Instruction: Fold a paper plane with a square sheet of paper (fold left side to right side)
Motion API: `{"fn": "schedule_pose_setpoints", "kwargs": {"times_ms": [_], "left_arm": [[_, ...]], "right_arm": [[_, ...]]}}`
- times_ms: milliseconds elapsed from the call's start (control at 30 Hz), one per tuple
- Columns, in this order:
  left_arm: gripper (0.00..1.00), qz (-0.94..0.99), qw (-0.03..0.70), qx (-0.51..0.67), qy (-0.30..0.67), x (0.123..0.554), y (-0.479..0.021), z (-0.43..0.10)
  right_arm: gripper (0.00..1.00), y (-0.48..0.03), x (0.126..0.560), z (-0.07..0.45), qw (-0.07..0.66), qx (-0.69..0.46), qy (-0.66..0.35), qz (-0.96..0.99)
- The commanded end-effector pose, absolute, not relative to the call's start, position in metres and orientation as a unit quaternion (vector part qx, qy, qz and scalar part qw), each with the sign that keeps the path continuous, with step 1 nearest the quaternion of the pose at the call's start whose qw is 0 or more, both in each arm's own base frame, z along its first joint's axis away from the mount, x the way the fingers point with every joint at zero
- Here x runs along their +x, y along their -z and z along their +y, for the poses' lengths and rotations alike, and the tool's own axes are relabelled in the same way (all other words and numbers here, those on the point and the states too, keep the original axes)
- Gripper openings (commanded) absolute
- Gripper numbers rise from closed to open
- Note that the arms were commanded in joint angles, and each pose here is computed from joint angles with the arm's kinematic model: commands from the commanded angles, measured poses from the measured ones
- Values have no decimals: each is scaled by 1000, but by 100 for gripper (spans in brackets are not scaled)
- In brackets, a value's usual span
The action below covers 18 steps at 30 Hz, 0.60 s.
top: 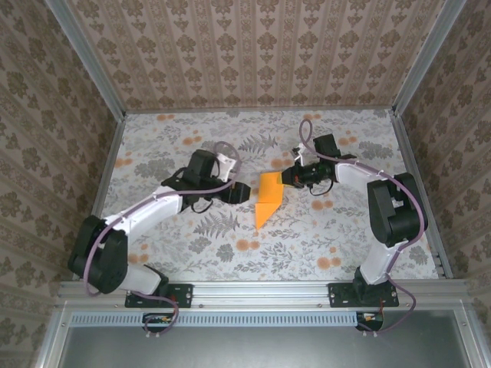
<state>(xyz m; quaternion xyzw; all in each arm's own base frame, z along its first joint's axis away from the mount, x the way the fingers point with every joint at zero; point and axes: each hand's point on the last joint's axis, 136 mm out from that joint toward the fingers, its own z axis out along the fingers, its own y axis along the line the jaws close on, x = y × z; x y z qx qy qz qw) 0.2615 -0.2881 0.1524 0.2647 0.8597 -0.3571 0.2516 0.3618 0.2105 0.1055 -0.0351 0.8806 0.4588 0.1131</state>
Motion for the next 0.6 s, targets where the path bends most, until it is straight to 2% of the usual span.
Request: {"fn": "schedule_pose_setpoints", "kwargs": {"times_ms": [0,233,400,567], "left_arm": [[66,871,262,325,259,242,-149,-290],[74,874,243,391,155,215,-119,-336],[79,879,236,408,70,224,-98,-362],[80,886,232,402,-12,238,-81,-363]], "right_arm": [[0,-93,361,203,61,27,-423,904],[0,-84,375,202,40,60,-416,907],[0,-76,377,202,33,68,-416,906],[0,-73,378,204,30,69,-420,905]]}}
